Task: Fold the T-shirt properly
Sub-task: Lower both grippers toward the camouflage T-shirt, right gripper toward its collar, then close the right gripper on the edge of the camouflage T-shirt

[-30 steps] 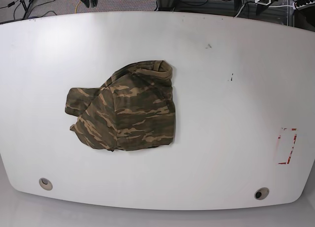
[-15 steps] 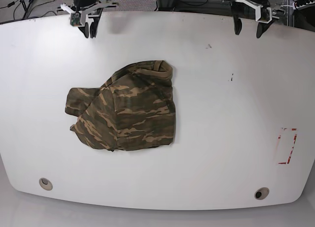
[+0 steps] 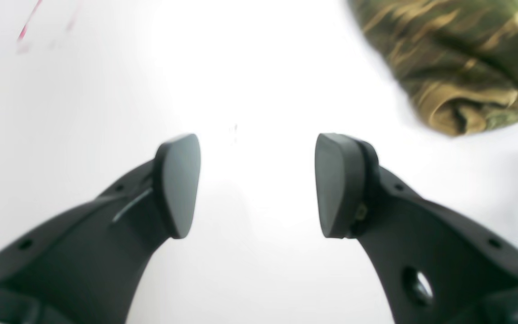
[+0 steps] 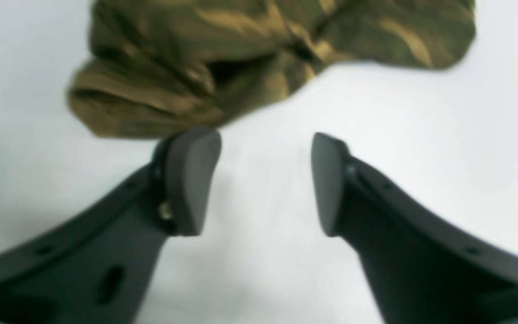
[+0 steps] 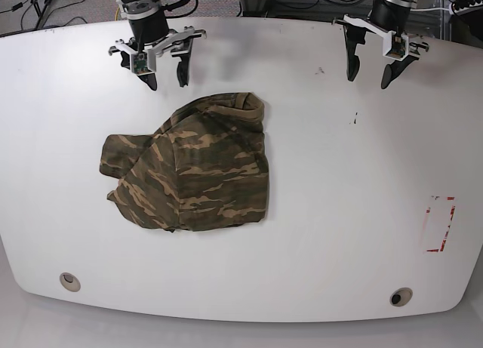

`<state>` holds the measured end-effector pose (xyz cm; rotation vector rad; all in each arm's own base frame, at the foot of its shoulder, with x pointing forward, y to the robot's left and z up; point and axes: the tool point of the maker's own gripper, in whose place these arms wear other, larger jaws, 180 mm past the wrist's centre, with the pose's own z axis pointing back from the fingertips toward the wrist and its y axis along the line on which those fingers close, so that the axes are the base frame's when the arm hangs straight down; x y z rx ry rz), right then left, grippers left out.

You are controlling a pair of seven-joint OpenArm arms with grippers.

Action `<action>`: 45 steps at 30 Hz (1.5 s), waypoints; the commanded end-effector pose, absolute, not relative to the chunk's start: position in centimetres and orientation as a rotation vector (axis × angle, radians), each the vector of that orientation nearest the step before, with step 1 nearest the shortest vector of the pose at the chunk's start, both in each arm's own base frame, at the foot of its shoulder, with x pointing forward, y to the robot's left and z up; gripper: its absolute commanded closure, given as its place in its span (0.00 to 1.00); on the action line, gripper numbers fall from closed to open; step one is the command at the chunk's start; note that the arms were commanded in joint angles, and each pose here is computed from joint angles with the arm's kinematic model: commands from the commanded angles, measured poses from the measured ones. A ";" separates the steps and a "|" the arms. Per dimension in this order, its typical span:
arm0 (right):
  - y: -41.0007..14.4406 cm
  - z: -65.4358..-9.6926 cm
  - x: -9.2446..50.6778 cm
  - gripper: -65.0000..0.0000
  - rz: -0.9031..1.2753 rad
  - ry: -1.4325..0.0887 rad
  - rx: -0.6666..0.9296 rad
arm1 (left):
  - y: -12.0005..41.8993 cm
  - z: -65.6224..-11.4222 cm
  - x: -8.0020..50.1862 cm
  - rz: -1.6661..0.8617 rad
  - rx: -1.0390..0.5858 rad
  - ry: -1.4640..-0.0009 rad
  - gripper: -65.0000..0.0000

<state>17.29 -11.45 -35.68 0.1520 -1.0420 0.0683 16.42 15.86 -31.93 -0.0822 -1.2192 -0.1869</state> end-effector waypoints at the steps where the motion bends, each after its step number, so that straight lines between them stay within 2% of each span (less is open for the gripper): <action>1: -9.9 -34.5 17.9 0.32 0.107 -1.084 0.200 | 15.0 -31.3 16.2 -0.212 -0.118 -1.236 0.43; 6: -6.8 -34.0 18.4 0.24 0.206 -1.098 0.287 | 14.7 -31.3 16.3 -0.232 -0.126 -1.236 0.43; 15: -2.3 -34.5 19.2 0.24 0.414 -1.031 0.381 | 17.8 -30.6 16.9 -0.246 -0.030 -1.249 0.43; 30: 0.2 -35.4 23.3 0.24 0.609 -0.974 0.360 | 22.0 -29.5 17.2 -0.233 0.102 -1.264 0.43; 45: 1.3 -37.9 19.3 0.24 0.686 -0.848 0.393 | 22.3 -29.9 16.4 -0.229 0.109 -1.238 0.43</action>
